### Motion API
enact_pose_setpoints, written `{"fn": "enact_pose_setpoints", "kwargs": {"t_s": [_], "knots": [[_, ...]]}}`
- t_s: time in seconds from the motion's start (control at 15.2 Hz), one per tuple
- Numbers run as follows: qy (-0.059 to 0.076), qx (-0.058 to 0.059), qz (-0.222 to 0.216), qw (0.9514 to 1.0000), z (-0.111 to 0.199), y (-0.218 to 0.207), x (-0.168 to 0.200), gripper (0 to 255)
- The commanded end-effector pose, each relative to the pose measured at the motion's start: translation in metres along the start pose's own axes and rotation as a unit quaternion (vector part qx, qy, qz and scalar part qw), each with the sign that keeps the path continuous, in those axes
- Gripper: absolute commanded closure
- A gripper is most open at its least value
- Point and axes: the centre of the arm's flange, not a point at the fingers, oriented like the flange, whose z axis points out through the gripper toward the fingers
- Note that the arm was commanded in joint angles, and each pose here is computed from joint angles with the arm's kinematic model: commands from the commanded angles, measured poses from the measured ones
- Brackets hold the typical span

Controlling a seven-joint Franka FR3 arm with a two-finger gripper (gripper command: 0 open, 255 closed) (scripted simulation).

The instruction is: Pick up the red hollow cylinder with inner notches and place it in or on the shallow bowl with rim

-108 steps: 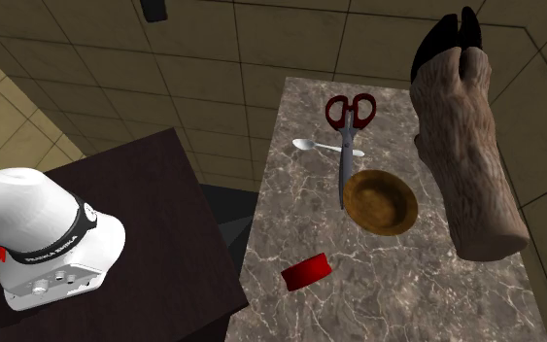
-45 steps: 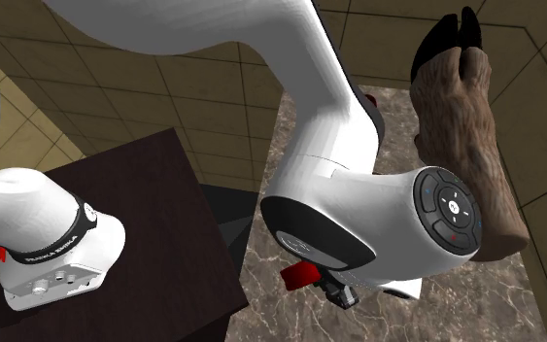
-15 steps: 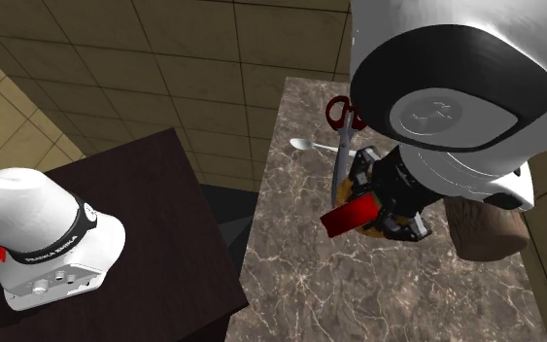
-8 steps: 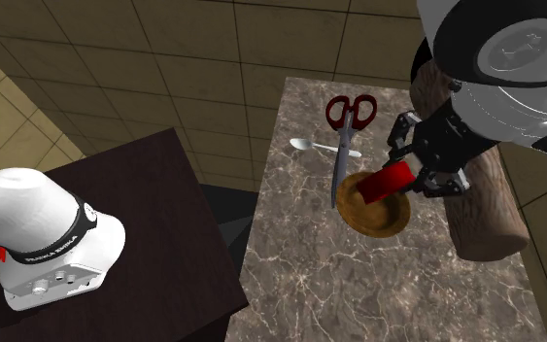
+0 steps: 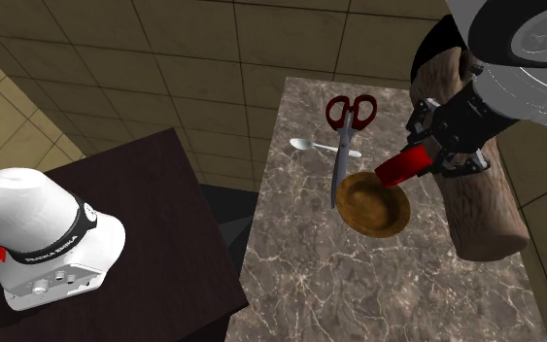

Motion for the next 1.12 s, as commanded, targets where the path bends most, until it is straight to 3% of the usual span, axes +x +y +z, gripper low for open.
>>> {"fn": "enact_pose_setpoints", "kwargs": {"t_s": [0.0,1.06], "knots": [[0.000,0.000,0.000,1.0000,0.010,0.002,0.001,255],[0.000,0.000,0.000,1.0000,0.083,0.014,0.009,255]]}}
